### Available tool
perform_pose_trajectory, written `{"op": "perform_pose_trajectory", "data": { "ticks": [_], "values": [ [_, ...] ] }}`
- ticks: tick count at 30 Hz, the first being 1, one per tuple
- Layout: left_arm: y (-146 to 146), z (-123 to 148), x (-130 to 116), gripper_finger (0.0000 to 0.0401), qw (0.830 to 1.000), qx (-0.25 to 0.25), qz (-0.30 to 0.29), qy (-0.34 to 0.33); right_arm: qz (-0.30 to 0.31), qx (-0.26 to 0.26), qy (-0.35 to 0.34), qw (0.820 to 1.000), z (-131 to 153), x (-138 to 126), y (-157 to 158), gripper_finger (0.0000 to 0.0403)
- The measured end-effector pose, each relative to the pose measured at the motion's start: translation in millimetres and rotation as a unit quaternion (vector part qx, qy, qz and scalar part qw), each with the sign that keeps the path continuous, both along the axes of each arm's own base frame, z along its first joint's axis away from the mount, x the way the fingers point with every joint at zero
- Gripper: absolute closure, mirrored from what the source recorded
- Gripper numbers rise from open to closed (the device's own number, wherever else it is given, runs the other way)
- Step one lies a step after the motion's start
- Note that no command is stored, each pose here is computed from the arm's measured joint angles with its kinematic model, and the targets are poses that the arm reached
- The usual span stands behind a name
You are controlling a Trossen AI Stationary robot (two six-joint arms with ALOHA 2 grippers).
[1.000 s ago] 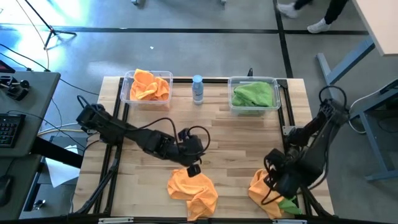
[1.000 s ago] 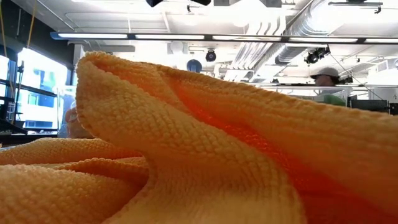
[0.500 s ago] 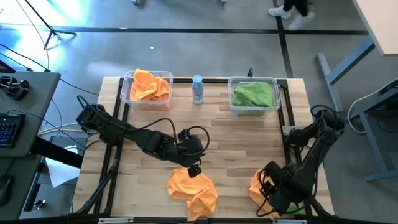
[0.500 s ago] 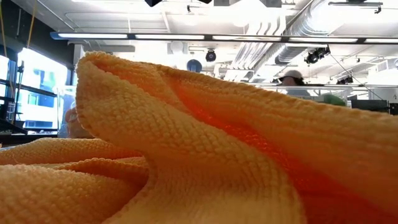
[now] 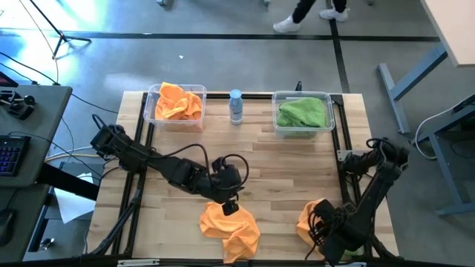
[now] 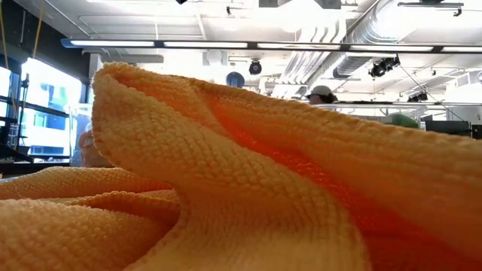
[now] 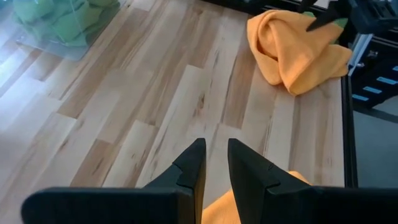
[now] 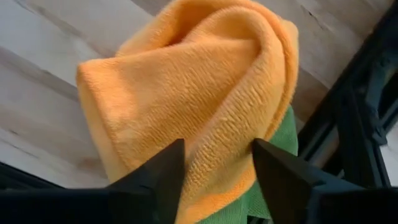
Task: Sort microfiber towel by color & place in baskets
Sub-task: Put the orange towel into the left transparent bin
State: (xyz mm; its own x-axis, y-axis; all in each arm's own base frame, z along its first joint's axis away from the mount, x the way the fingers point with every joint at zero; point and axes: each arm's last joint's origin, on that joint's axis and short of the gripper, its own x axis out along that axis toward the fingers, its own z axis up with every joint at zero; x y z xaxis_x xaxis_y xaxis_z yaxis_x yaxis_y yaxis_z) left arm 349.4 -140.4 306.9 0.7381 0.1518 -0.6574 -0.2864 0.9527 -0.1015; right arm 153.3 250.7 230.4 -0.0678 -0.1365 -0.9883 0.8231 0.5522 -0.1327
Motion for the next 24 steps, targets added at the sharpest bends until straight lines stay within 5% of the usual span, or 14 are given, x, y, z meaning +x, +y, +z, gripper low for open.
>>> {"op": "perform_pose_trajectory", "data": {
  "ticks": [9, 14, 19, 24],
  "values": [
    [6, 0, 2, 0.0348, 1.000, 0.000, 0.009, 0.000, -0.038, -0.016, -0.012, 0.999, 1, -13, 5, 0.0391],
    [18, 0, 7, 0.0348, 1.000, 0.006, 0.022, 0.000, -0.069, -0.025, -0.069, 0.995, 24, -14, 6, 0.0388],
    [18, 0, 7, 0.0330, 0.998, 0.053, -0.039, 0.017, -0.060, -0.048, -0.173, 0.982, 76, -8, 3, 0.0397],
    [22, 1, 7, 0.0285, 0.992, 0.093, -0.079, 0.026, -0.025, -0.072, -0.361, 0.929, 123, 11, -6, 0.0400]
  ]
}}
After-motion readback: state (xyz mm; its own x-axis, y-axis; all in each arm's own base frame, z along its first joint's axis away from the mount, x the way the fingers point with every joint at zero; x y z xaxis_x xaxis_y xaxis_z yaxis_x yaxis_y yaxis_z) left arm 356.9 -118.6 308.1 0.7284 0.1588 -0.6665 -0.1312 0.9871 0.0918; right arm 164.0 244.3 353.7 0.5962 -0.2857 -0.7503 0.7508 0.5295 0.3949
